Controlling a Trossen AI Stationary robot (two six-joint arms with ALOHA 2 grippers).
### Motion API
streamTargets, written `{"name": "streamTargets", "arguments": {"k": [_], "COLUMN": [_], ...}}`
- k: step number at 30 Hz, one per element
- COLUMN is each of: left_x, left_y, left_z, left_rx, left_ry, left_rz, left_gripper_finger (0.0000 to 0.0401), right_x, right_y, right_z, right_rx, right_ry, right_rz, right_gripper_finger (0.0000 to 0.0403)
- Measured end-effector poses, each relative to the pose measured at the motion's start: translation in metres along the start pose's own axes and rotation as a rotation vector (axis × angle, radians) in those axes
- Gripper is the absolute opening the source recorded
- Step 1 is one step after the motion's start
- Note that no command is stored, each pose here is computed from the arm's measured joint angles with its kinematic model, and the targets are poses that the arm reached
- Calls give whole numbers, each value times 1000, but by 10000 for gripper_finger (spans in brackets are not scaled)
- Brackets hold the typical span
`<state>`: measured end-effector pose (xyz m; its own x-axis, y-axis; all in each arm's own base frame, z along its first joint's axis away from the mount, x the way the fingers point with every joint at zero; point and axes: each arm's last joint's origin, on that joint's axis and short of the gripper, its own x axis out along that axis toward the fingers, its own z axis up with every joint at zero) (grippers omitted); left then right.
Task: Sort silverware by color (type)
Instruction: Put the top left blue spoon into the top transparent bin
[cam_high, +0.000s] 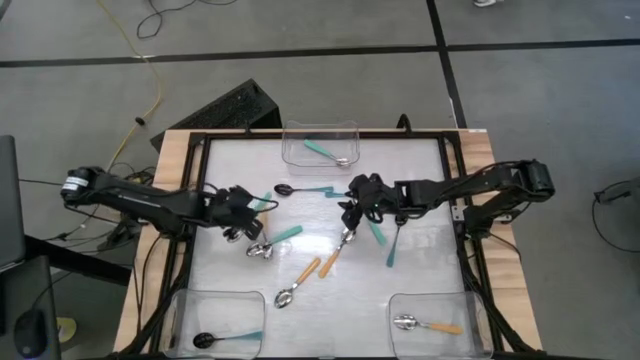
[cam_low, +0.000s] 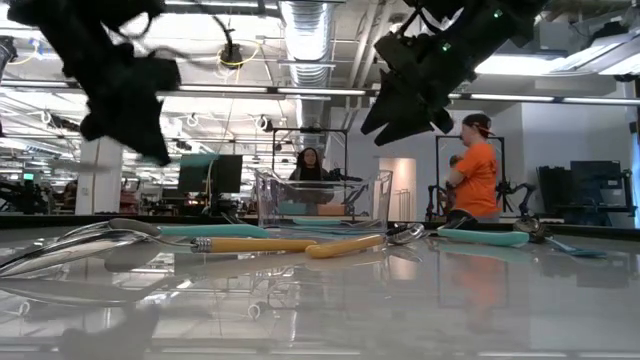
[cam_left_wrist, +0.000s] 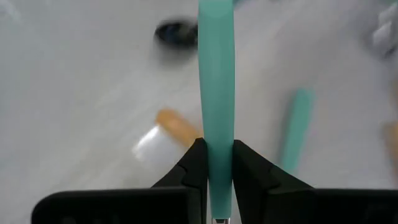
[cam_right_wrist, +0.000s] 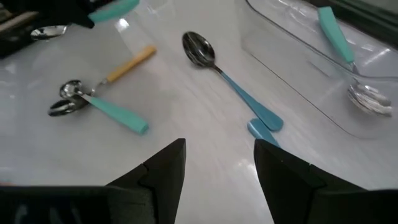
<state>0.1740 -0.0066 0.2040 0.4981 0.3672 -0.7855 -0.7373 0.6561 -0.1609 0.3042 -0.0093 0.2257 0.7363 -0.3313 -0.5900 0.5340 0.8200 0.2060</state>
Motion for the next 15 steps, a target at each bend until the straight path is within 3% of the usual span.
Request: {"name": "streamTargets", "arguments": {"k": [4, 8, 15], "left_x": [-23, -45, -69], "left_y": [5, 5, 0], "left_z": [13, 26, 43], "left_rx": [-10, 4, 146], "left_ry": [-178, -352, -582], "left_rz": [-83, -213, -362], "left_gripper_finger": [30, 30, 30], "right_x": [-2, -9, -23], "right_y": [9, 24, 41], "right_z": [5, 19, 38], "right_rx": [-25, -72, -142], "right_ry": [-74, -247, -503], "right_rz": [56, 159, 298], "right_gripper_finger": [215, 215, 215]}}
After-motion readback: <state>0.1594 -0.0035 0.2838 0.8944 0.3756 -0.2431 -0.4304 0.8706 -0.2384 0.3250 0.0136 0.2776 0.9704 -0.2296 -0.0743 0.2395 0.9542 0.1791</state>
